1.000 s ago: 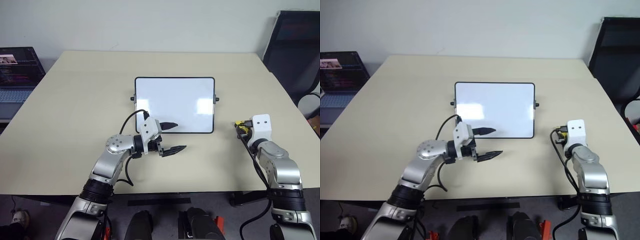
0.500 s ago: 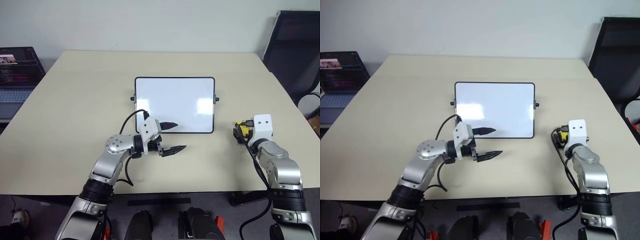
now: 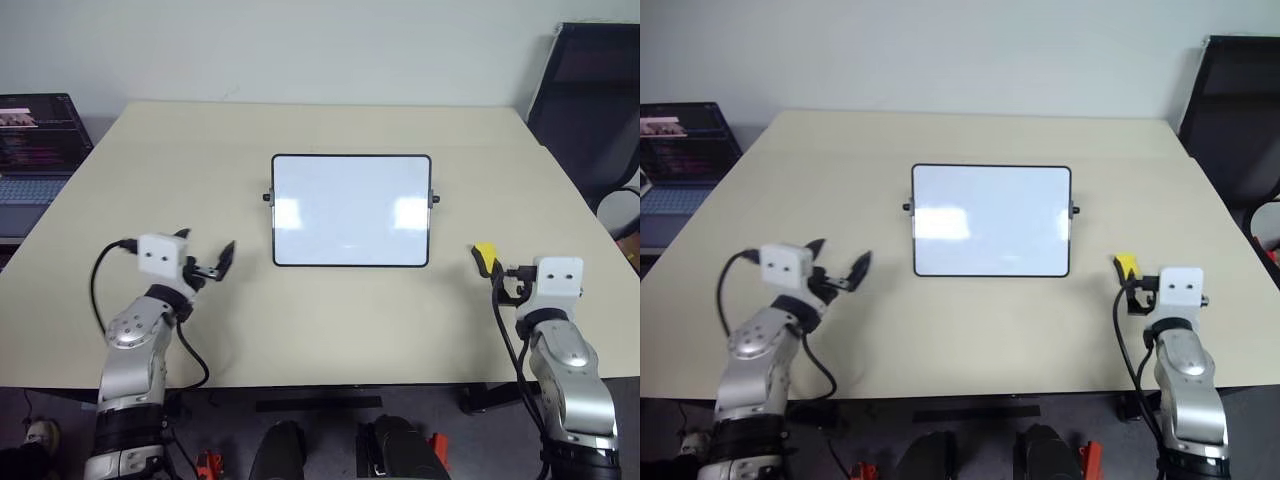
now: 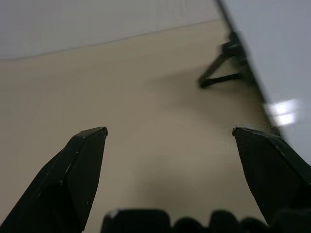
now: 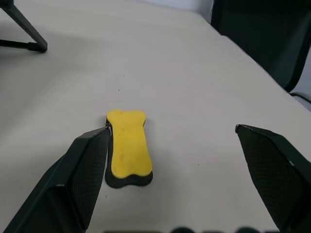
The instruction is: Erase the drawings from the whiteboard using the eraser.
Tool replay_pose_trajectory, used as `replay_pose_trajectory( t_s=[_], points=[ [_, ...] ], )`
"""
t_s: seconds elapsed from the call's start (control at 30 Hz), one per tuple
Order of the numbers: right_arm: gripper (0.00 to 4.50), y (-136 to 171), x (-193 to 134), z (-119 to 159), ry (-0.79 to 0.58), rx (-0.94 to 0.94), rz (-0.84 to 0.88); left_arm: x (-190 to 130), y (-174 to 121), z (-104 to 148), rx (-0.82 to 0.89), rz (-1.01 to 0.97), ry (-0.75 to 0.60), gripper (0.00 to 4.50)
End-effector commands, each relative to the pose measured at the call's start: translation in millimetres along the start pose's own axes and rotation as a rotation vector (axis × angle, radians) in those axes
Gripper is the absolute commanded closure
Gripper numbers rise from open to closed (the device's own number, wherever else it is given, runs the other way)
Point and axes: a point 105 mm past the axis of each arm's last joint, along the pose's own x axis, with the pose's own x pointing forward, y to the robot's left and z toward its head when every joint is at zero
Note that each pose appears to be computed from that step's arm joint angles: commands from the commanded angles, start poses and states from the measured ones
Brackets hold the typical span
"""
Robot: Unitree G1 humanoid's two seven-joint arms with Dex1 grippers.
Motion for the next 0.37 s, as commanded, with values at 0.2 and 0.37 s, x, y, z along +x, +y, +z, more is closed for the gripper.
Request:
replay_pose_trajectory(
  t_s=[0.2, 0.37],
  points=[
    [0.01, -10.3, -30.4, -14.0, -0.038, -0.039, -0.090, -34.9, 13.9, -2.3, -0.015, 0.135, 0.028, 0.00],
    [0.01, -2.4, -32.4, -17.0, -0.021, -0.024, -0.065, -44.4, 9.9, 2.9, -0.012, 0.119, 0.055, 0.00]
  ],
)
